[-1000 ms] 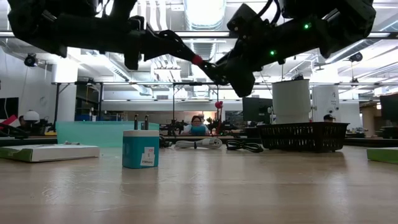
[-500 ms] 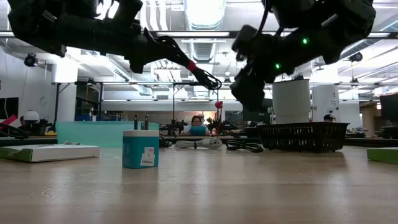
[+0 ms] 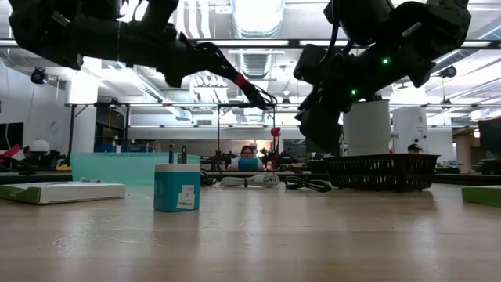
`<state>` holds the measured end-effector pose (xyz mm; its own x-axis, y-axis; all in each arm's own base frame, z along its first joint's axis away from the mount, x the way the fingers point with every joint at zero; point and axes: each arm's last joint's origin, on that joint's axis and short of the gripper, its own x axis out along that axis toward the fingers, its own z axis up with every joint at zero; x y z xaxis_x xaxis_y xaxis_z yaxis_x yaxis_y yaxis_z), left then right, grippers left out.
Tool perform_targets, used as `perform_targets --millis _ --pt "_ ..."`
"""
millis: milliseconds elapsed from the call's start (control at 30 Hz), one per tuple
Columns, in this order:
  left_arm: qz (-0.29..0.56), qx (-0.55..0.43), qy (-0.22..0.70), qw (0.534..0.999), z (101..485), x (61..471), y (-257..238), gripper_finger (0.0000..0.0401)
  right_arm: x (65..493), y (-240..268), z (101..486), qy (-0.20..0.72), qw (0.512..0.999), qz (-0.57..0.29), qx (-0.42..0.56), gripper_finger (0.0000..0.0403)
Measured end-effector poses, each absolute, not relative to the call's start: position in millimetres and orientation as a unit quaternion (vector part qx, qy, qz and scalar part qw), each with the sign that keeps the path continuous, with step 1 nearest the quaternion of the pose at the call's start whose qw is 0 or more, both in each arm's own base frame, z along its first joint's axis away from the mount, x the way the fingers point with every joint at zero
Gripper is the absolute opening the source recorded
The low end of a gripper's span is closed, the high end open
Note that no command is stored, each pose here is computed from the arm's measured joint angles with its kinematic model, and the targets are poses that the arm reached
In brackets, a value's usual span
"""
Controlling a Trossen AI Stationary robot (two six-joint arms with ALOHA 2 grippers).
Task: Pick and place items into bin
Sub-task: Put the bottom black charger cable into the green bin
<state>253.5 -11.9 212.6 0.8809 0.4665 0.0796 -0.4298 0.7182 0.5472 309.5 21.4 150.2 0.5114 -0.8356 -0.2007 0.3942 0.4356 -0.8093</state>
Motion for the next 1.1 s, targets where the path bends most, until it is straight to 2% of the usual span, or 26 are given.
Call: perform_targets --millis 433,1100 --pt "0.39 0.248 0.07 0.884 214 247 -4 0.001 309 21 150 0.305 0.79 -0.389 -0.361 0.0073" --pt "0.498 0.227 0.109 0.83 212 241 7 0.001 309 21 150 0.305 0.791 -0.388 -0.361 0.0068"
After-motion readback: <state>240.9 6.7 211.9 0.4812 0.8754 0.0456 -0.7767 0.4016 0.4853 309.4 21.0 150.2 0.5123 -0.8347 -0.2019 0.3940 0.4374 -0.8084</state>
